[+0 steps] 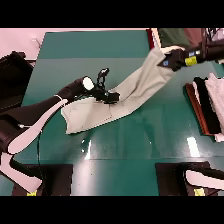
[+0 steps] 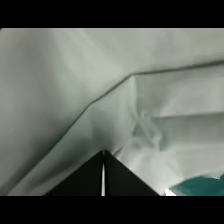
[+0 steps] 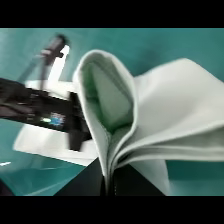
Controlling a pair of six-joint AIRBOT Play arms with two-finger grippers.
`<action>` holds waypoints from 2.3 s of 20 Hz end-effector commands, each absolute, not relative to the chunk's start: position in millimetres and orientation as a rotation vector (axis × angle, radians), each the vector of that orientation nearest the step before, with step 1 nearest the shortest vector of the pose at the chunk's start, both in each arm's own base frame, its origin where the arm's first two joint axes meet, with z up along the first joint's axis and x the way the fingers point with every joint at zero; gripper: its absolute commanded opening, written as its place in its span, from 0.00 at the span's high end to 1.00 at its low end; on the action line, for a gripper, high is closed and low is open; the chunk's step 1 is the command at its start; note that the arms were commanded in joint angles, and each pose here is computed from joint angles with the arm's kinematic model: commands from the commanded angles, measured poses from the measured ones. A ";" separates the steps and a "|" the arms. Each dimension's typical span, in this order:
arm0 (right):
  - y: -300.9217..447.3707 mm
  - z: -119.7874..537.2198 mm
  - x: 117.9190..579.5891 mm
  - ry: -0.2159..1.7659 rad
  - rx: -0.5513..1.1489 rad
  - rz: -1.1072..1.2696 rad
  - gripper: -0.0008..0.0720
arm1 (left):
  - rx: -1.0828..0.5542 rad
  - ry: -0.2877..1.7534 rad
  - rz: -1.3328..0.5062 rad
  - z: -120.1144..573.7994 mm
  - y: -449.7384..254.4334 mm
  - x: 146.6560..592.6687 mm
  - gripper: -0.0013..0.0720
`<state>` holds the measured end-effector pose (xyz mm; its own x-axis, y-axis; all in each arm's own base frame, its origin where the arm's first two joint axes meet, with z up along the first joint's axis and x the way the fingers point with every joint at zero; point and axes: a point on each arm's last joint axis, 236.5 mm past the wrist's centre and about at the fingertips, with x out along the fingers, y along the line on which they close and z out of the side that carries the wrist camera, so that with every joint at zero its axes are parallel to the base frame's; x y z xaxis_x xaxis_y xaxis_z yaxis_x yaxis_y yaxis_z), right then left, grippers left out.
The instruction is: Fold the shirts.
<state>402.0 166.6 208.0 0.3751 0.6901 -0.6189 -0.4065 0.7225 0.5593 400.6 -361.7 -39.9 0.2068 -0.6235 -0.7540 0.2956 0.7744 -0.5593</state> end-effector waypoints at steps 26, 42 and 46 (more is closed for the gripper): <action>302.6 51.3 386.2 1.219 -0.041 0.714 0.43 | -0.174 0.606 -0.259 251.0 -79.9 438.5 0.95; 361.7 -80.3 378.5 1.569 0.454 0.872 0.46 | -0.174 0.699 -0.440 216.3 -163.8 438.4 0.95; 390.6 -51.3 395.7 1.432 0.399 0.953 0.96 | -0.184 0.705 -0.449 216.2 -166.2 436.7 0.95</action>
